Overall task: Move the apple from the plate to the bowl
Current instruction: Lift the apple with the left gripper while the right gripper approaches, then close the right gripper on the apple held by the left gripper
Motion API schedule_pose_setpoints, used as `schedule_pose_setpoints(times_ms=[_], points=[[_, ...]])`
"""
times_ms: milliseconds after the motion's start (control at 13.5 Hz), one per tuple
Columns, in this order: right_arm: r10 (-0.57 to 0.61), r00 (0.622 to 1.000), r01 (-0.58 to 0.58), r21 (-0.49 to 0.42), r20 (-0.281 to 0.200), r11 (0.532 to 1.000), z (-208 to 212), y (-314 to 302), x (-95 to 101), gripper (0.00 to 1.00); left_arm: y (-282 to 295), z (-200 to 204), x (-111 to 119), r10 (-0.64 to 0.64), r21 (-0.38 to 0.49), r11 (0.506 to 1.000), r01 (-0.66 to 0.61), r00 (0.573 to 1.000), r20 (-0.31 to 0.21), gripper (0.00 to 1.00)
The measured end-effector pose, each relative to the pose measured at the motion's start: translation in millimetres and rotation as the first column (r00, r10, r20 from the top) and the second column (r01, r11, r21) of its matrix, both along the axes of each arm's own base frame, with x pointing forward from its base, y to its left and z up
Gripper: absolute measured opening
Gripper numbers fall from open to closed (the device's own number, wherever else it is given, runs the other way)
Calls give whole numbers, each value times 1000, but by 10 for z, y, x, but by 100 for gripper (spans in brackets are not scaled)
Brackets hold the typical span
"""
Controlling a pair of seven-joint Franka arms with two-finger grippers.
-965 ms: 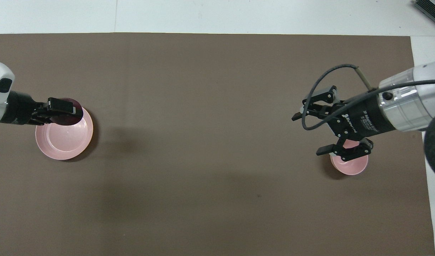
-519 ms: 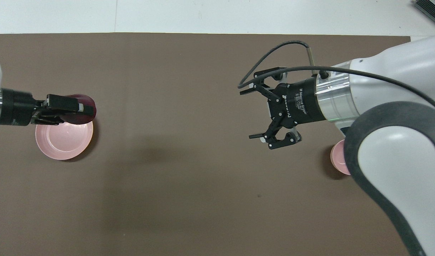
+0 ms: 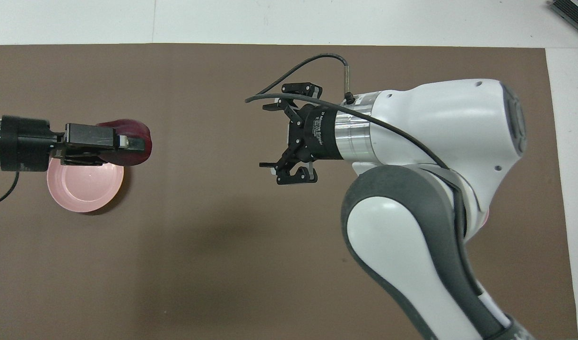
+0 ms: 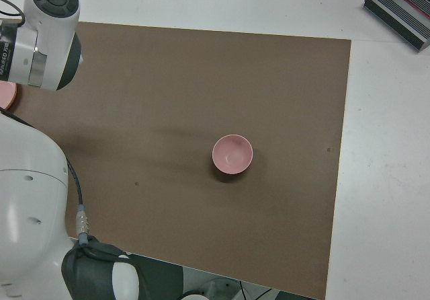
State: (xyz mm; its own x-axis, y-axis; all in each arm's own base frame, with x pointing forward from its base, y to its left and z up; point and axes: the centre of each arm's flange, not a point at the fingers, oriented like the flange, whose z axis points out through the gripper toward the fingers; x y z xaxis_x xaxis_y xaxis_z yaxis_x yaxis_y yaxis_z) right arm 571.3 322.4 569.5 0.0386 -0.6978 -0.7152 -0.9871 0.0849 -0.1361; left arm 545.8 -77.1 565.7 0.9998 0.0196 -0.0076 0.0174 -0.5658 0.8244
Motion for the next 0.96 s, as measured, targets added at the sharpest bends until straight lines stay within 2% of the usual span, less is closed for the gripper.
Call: schedule_pose_setpoints(times_ms=[371, 519, 816, 965], points=[[-66, 993, 70, 37, -101, 997, -1, 590, -307, 100, -105, 70, -6, 6, -96, 995, -6, 1000, -6, 74], [-71, 988, 76, 33, -137, 997, -20, 622, -340, 100, -154, 107, -56, -3, -126, 992, 2, 1000, -9, 74], [-10, 984, 13, 12, -178, 1000, -81, 717, -450, 100, -432, 90, -226, -56, -128, 990, 54, 998, -9, 74], [41, 983, -41, 2, -177, 999, -109, 757, -505, 100, -606, 56, -299, -89, -126, 988, 87, 996, -10, 74]])
